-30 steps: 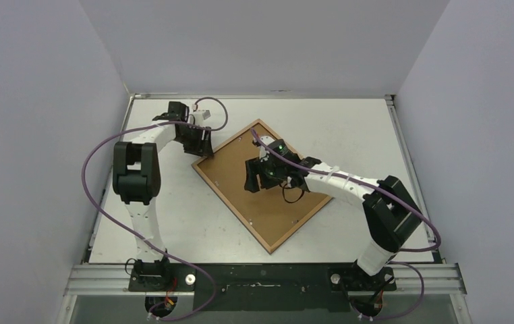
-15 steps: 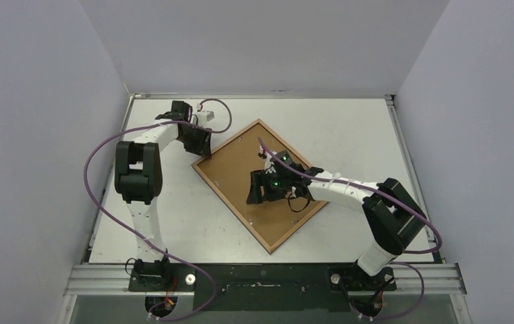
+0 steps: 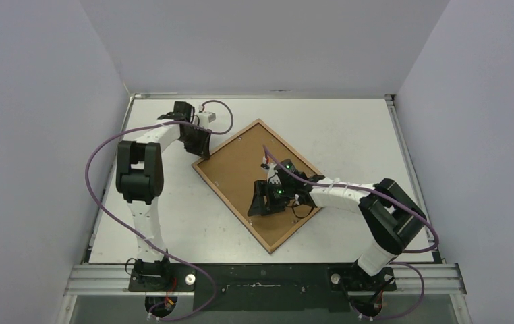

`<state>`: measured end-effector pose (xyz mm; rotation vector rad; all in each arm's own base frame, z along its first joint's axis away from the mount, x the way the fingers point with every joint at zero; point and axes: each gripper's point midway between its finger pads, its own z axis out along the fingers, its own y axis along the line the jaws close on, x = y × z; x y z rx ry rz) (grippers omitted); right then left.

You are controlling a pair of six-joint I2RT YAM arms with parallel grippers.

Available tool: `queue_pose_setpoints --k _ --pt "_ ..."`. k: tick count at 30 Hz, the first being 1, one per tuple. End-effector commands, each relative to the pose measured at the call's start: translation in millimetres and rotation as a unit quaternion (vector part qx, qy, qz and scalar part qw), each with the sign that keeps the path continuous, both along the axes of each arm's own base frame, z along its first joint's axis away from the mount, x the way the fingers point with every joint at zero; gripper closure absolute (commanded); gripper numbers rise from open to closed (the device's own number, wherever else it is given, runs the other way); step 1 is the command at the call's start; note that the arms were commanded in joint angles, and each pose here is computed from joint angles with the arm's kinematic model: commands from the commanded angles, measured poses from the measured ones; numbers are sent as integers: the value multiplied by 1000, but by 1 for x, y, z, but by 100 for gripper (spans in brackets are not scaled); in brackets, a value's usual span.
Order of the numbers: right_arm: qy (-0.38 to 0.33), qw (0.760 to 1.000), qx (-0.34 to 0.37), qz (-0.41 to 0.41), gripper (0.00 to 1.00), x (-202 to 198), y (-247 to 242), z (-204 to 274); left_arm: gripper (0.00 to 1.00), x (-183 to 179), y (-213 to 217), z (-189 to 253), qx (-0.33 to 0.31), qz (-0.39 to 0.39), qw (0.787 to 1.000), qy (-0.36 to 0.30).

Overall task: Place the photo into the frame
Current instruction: Install the photo frame at the center of the board.

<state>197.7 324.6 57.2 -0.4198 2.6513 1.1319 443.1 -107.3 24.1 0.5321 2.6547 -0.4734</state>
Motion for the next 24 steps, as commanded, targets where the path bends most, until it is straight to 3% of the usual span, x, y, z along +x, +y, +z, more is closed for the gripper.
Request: queue_pose_setpoints --k 1,11,24 --pt "29 999 29 -2 42 -9 5 -1 78 -5 -8 -2 10 4 1000 1" --pt "48 998 47 -3 42 -17 5 -5 85 -19 -14 -13 17 67 997 24" --pt "58 998 20 -20 42 -20 -15 -7 85 -23 -18 -18 24 68 997 22"
